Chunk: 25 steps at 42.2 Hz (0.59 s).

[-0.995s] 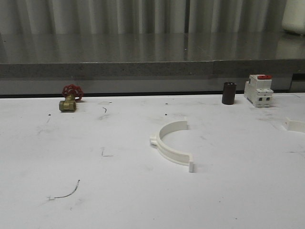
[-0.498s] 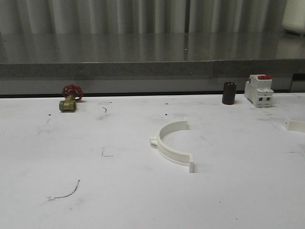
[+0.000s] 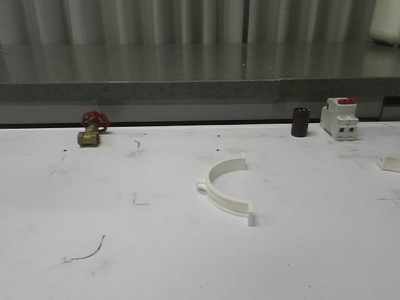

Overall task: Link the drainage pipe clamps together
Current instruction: 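Carry the clamp half with the right gripper and press it against the first half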

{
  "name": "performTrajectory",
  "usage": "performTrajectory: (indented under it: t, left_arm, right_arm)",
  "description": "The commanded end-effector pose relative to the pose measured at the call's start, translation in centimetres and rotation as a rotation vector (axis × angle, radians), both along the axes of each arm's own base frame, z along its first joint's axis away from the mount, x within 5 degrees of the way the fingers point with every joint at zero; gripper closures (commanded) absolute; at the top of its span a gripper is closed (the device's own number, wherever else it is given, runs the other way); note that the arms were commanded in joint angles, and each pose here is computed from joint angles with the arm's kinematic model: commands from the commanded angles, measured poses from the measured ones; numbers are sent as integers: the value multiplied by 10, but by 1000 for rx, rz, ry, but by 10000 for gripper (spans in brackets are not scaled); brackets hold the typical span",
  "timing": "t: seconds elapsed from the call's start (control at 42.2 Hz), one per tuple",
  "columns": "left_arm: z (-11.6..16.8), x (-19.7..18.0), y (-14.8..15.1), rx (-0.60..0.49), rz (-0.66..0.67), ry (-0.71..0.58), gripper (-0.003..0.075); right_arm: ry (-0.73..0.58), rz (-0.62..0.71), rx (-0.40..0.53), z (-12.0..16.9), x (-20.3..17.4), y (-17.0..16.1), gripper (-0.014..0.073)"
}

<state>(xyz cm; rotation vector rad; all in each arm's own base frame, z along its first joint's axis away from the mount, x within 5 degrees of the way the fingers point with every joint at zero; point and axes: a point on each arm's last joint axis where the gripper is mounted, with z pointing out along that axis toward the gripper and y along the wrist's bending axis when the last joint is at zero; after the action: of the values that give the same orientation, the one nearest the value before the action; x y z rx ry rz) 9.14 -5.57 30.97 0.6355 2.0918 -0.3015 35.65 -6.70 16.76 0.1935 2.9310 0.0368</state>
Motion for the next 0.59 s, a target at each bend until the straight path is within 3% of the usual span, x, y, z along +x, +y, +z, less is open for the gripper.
performTrajectory:
  t: [0.0, 0.237, 0.569]
  left_arm:
    - [14, 3, -2, -54, 6, -76, 377]
    - [14, 3, -2, -54, 6, -76, 377]
    - [14, 3, -2, -54, 6, -76, 377]
  right_arm:
    - [-61, 34, -41, 22, 3, 0, 419]
    - [-59, 102, -46, 35, 4, 21, 419]
    - [-45, 120, 53, 73, 14, 108, 419]
